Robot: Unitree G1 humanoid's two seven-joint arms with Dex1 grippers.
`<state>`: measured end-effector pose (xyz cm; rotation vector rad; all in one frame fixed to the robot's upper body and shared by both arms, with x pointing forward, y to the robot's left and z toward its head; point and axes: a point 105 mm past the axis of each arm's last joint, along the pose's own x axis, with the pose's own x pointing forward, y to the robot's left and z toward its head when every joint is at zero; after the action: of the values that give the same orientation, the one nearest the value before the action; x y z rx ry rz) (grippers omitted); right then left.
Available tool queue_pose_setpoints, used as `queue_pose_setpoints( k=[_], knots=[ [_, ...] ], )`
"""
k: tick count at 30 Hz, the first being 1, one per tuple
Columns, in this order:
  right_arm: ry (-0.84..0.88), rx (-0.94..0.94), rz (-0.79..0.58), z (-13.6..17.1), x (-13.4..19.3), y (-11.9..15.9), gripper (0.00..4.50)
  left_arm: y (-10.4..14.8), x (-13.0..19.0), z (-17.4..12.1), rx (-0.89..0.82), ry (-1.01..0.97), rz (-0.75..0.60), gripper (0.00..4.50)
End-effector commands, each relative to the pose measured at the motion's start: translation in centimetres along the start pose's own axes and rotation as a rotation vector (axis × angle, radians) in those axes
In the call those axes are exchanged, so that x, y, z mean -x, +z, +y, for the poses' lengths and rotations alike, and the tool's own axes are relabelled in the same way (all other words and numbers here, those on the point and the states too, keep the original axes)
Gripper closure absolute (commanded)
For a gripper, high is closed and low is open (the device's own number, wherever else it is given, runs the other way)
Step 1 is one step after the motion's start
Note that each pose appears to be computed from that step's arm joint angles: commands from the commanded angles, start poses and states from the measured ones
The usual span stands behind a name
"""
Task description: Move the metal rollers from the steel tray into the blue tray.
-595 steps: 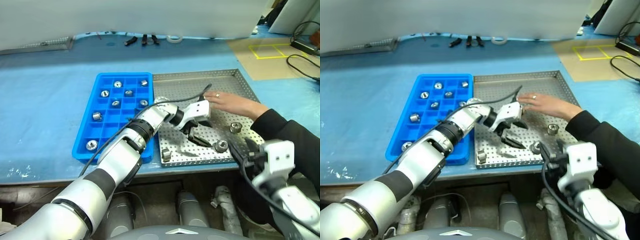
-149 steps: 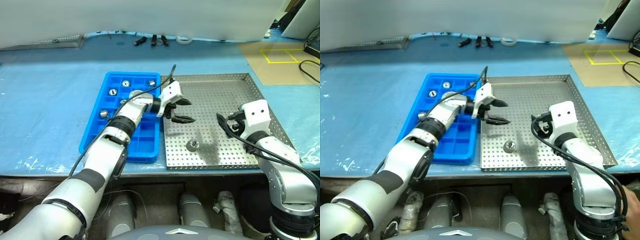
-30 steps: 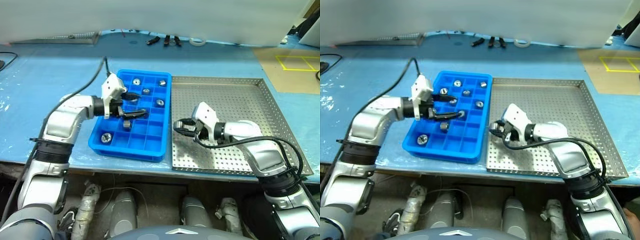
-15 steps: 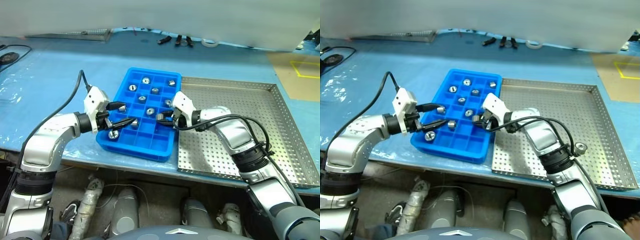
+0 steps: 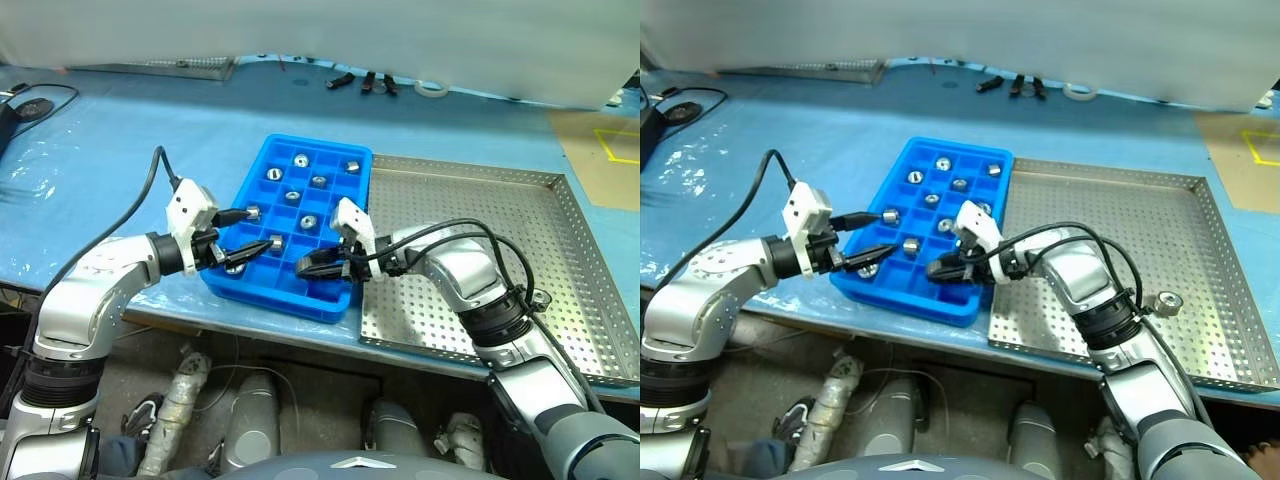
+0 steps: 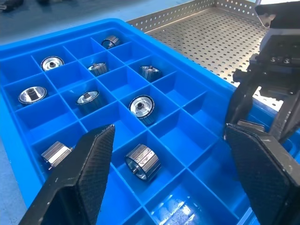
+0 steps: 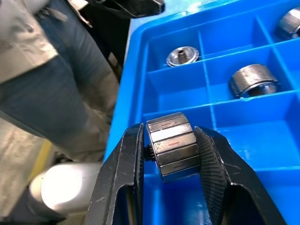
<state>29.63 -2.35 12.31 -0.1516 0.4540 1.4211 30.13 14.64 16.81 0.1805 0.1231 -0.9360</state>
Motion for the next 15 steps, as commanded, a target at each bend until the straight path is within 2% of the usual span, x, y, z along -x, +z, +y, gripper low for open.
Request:
queue_pose_setpoints(
  k=[1,8,9,12,15],
  knots=[
    [0.032,0.012,-0.046,0.8,-0.5,1.1,3.28,0.8,0.2,-0.4,-0.036,-0.02,-0.012,0.53],
    [0.028,0.0,-0.058,0.5,-1.6,1.2,3.28,0.8,0.2,-0.4,-0.04,-0.031,-0.007,0.53],
    [0.012,0.0,-0.057,0.3,-1.7,1.1,2.58,0.8,0.1,-0.4,-0.041,-0.033,-0.008,0.53],
    [-0.045,-0.011,-0.046,-0.5,-1.7,1.0,1.68,0.9,0.0,-0.2,-0.045,-0.04,-0.01,0.53],
    [-0.102,0.035,-0.043,-1.2,-0.8,1.4,1.68,1.1,-0.6,-0.2,-0.05,-0.061,-0.023,0.53]
  ],
)
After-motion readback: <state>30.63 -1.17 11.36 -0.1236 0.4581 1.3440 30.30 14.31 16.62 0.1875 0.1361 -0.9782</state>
